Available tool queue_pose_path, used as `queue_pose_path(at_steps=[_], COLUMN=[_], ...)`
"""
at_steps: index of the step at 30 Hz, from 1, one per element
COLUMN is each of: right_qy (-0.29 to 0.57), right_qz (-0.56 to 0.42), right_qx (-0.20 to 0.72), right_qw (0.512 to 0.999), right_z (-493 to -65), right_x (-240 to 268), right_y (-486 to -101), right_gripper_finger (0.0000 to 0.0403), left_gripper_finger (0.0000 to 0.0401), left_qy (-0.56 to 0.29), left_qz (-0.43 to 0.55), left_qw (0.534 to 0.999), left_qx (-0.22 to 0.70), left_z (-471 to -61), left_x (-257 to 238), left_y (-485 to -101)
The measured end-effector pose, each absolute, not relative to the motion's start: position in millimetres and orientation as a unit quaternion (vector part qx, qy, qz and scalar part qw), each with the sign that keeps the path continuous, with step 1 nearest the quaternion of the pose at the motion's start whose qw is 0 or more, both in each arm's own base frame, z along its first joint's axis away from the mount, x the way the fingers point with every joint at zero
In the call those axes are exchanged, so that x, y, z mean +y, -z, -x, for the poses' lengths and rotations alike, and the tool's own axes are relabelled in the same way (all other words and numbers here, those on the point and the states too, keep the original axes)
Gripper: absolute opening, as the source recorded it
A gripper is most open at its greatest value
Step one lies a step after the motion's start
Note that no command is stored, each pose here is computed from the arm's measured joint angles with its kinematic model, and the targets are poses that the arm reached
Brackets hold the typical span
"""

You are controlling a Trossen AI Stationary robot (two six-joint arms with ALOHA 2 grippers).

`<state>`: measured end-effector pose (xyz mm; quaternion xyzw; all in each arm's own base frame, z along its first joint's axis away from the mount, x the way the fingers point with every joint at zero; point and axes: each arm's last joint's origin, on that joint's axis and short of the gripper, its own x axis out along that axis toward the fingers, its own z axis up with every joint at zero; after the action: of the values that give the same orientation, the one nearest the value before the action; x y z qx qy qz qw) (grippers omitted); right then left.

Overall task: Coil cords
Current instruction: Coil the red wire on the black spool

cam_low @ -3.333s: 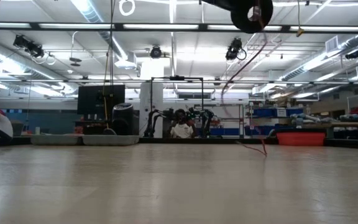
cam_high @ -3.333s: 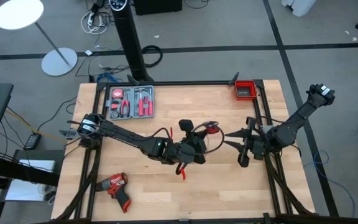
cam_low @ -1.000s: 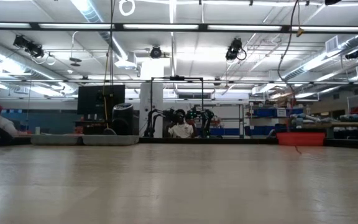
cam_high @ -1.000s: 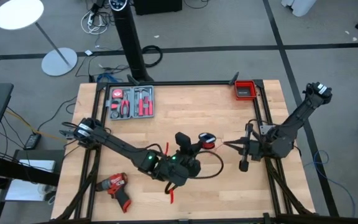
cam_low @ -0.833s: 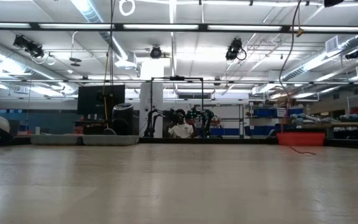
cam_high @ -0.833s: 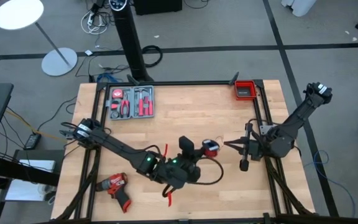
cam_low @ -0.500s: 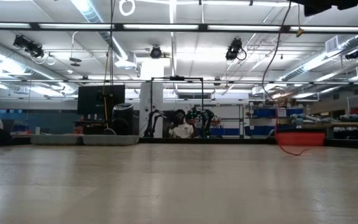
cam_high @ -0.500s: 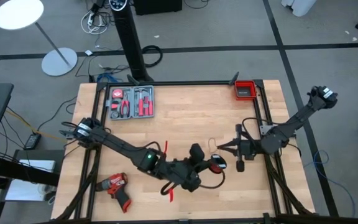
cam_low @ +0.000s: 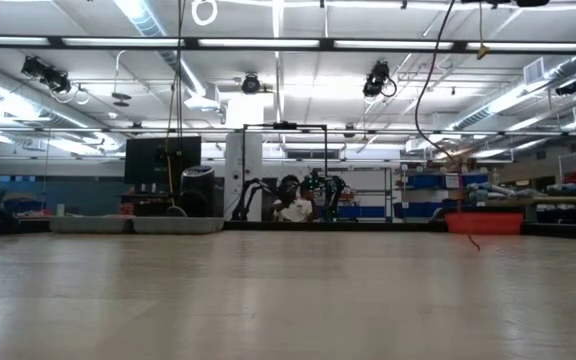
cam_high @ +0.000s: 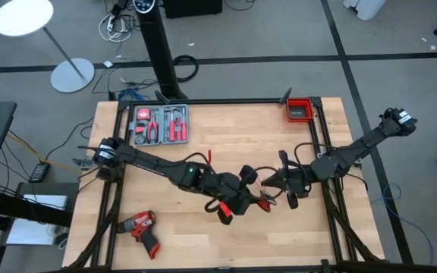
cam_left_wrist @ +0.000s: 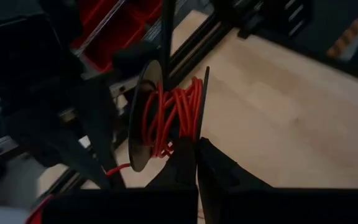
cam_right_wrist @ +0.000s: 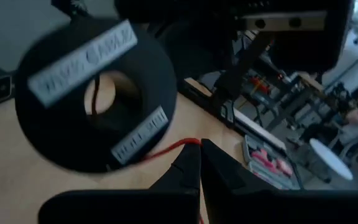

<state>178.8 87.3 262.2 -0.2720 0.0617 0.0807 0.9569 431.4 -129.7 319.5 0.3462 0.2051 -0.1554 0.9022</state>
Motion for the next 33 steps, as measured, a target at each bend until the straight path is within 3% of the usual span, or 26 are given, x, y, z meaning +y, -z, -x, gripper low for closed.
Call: queue_pose_path(at_steps=[13, 17, 33], right_qy=[-0.075, -0.030, -0.033], right_qz=[0.341, 0.376, 0.387], right_qx=[0.049, 0.060, 0.065], right_qw=[0.936, 0.924, 0.919], right_z=[-182.0, -182.1, -152.5], right_x=[84.4, 82.0, 82.7], right_y=[-273.8, -274.4, -283.1], right_gripper_finger=[0.0000, 0.0000, 0.0000], left_gripper_finger=[0.0000, 0.0000, 0.0000], left_qy=[0.217, 0.233, 0.226], left_qz=[-0.223, -0.204, -0.261], left_qw=[0.927, 0.928, 0.920], left_qx=[0.208, 0.207, 0.185], left_z=[-440.8, -441.4, -435.2], left_x=[-89.2, -84.5, -91.3], left_y=[-320.0, -320.0, -329.9])
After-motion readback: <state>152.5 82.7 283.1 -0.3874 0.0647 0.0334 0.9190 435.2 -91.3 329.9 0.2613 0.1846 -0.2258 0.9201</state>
